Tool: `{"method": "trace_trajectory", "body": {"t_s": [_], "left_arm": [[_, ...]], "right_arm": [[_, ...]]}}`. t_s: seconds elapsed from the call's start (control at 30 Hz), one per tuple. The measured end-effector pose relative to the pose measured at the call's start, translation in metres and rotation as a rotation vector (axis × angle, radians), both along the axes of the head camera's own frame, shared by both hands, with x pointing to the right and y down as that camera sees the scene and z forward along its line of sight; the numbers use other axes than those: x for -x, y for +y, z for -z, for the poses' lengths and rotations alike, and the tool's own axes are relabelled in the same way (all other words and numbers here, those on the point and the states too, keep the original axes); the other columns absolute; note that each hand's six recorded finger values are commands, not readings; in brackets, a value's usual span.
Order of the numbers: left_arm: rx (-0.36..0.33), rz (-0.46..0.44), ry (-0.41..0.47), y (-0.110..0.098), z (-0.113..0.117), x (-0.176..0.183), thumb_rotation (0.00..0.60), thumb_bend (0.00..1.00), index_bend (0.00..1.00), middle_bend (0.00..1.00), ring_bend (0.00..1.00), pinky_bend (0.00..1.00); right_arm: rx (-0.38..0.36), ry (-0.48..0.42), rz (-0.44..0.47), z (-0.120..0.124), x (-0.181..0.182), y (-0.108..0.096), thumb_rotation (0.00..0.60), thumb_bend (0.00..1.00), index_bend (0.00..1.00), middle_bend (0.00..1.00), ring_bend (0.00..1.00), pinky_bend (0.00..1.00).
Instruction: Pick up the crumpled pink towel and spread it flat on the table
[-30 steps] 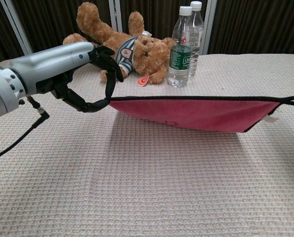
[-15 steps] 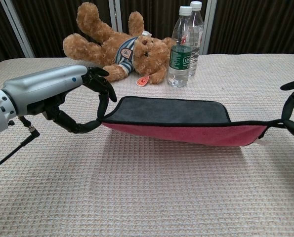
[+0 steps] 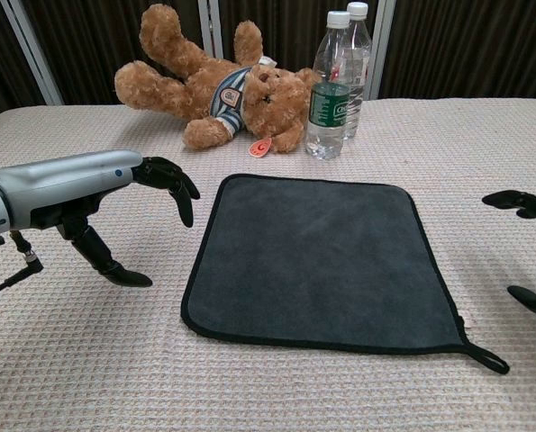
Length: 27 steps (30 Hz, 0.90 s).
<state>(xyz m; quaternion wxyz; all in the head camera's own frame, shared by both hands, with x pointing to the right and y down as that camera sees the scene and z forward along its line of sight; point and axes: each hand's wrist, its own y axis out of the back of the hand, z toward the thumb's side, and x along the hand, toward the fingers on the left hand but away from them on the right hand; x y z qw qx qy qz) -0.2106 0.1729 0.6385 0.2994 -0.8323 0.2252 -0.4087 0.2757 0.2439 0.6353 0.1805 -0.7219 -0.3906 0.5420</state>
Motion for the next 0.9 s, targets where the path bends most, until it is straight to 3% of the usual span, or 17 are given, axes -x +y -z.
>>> {"method": "trace_trajectory", "body": {"t_s": [0.23, 0.43, 0.53, 0.73, 0.9], "left_arm": [[-0.016, 0.057, -0.005, -0.003, 0.014, 0.023, 0.600, 0.14, 0.28, 0.11, 0.00, 0.00], [-0.090, 0.161, -0.047, -0.004, 0.031, 0.065, 0.600, 0.13, 0.19, 0.05, 0.00, 0.00], [-0.145, 0.211, -0.100, 0.001, 0.042, 0.094, 0.600, 0.09, 0.12, 0.01, 0.00, 0.00], [-0.249, 0.318, -0.263, 0.019, 0.070, 0.157, 0.600, 0.04, 0.08, 0.00, 0.00, 0.00], [-0.320, 0.406, -0.392, 0.039, 0.096, 0.208, 0.600, 0.03, 0.05, 0.00, 0.00, 0.00]], "right_arm": [[-0.048, -0.002, 0.006, 0.013, -0.007, 0.001, 0.600, 0.38, 0.00, 0.00, 0.00, 0.00], [-0.126, 0.071, 0.023, 0.028, -0.043, -0.006, 0.600, 0.37, 0.00, 0.00, 0.00, 0.00], [-0.169, 0.134, 0.036, 0.034, -0.065, -0.012, 0.600, 0.32, 0.00, 0.00, 0.00, 0.00], [-0.214, 0.222, 0.048, 0.041, -0.101, -0.014, 0.600, 0.22, 0.00, 0.00, 0.00, 0.00], [-0.232, 0.257, 0.032, 0.050, -0.122, -0.012, 0.600, 0.21, 0.00, 0.00, 0.00, 0.00]]}}
